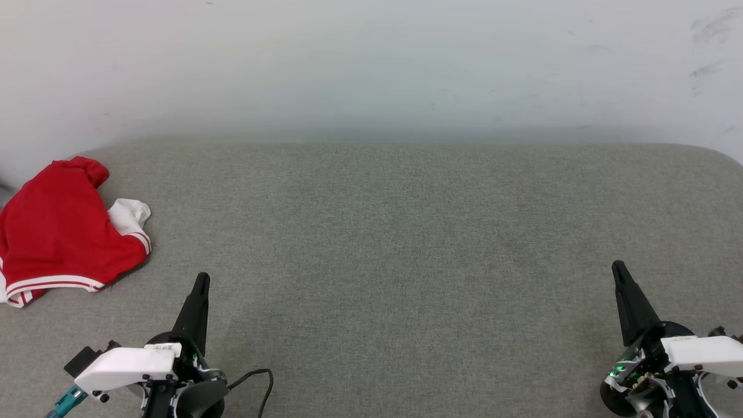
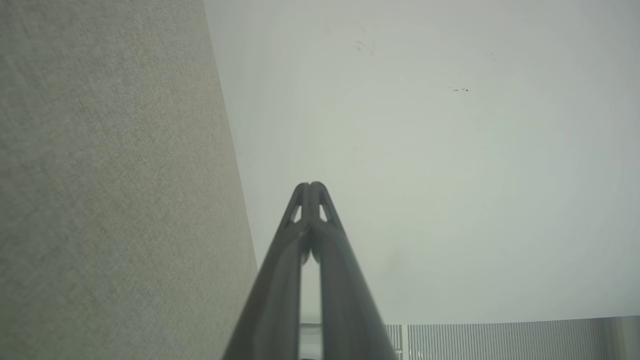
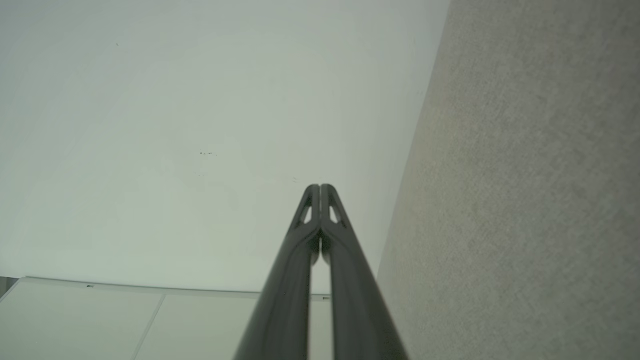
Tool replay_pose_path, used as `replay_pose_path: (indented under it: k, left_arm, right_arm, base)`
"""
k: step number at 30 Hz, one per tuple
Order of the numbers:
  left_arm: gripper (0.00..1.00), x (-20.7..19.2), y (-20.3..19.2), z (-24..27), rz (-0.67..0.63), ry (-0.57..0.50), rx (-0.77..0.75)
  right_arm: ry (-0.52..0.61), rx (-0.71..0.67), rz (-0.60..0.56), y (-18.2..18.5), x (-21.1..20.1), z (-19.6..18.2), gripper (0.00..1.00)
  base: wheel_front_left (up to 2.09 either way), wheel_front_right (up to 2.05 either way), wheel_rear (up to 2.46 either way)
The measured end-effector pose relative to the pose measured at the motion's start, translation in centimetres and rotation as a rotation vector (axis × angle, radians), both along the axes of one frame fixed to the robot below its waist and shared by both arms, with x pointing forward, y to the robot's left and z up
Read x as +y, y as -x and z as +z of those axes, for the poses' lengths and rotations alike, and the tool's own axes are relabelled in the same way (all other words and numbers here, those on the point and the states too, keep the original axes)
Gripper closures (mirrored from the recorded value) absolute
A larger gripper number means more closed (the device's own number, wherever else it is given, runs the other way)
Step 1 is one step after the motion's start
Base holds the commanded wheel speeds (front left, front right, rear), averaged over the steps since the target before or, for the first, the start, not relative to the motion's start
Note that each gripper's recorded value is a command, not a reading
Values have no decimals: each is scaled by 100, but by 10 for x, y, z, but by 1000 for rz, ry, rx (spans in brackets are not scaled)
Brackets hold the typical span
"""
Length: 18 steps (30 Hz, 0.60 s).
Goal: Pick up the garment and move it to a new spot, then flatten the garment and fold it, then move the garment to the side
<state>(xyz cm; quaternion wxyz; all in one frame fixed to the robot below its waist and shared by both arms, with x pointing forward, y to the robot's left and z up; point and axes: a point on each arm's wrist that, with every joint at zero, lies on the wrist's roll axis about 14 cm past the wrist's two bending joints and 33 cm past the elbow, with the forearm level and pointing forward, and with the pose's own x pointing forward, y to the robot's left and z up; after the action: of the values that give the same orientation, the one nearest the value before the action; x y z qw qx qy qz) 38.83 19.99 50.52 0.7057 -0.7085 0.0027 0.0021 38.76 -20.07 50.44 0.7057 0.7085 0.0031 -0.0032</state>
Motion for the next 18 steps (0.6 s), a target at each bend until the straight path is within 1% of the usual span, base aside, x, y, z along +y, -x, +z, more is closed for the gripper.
replay_pose_path:
  k: [18]
  left_arm:
    - [100,0,0,0,0,0,0]
  right_arm:
    - [0,0,0,0,0,0,100]
  base:
    - [0,0,0]
